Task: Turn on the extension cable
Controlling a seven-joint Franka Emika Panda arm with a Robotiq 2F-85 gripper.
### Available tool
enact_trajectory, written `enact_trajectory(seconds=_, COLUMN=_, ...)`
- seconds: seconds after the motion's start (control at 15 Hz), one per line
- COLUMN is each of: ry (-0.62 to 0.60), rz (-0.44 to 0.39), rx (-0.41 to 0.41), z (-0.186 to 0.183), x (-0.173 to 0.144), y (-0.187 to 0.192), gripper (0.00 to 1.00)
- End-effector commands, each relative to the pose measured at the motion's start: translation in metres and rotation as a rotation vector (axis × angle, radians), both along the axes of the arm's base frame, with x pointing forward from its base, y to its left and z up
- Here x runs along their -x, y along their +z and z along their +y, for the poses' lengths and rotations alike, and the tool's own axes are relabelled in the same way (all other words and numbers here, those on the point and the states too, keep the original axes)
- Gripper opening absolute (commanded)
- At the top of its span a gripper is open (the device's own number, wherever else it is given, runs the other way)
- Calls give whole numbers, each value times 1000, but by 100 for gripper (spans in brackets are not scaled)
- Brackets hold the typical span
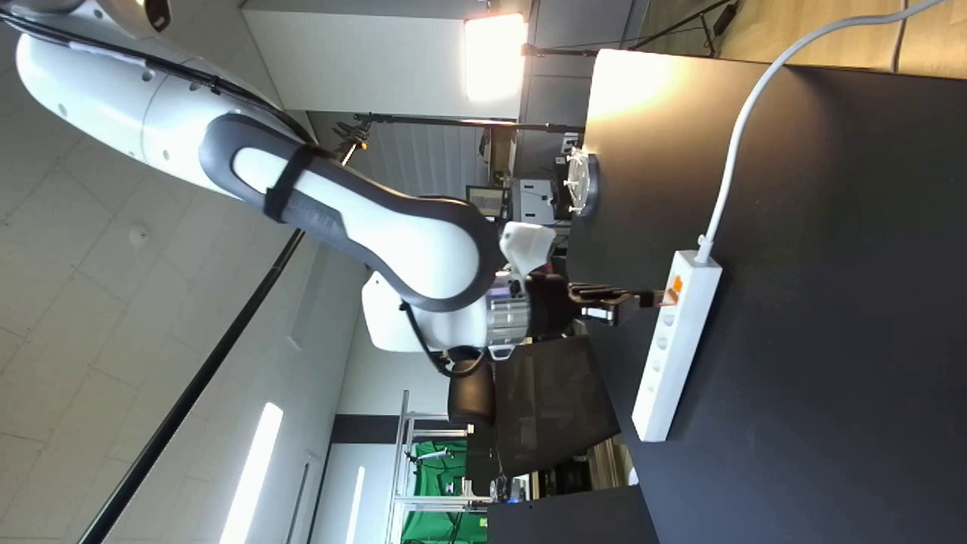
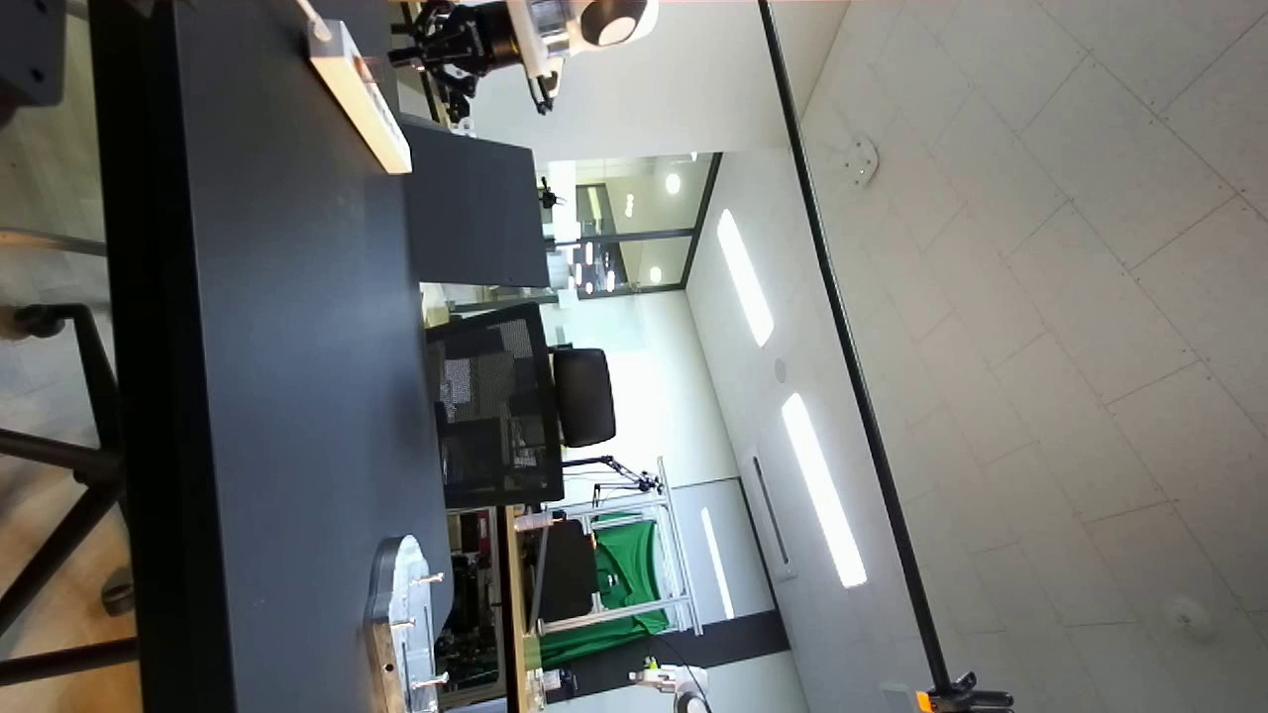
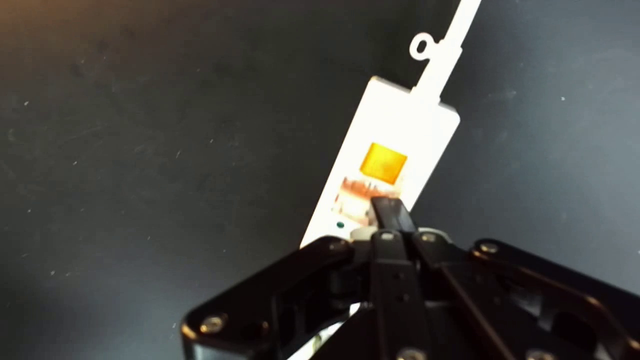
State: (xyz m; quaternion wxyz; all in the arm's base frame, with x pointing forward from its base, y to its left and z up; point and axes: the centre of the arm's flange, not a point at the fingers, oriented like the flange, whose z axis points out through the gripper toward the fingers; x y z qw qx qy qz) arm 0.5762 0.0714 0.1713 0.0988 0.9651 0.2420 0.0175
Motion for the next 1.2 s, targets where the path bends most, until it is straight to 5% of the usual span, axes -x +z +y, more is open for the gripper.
enact_trajectory(seconds=0.0, ry=-8, rz=-44, rx=5, z=8, x=-2, y=95, gripper=0)
enact_trajectory(seconds=0.4, ry=-9, rz=-9, rx=-21, z=-1, x=-2, y=183, gripper=0)
enact_trajectory(seconds=0.53, ry=-8, rz=29, rx=-33, z=-8, x=-2, y=191, gripper=27)
enact_trajectory(seconds=1.13, ry=-13, rz=157, rx=-63, z=-26, x=-1, y=186, gripper=87)
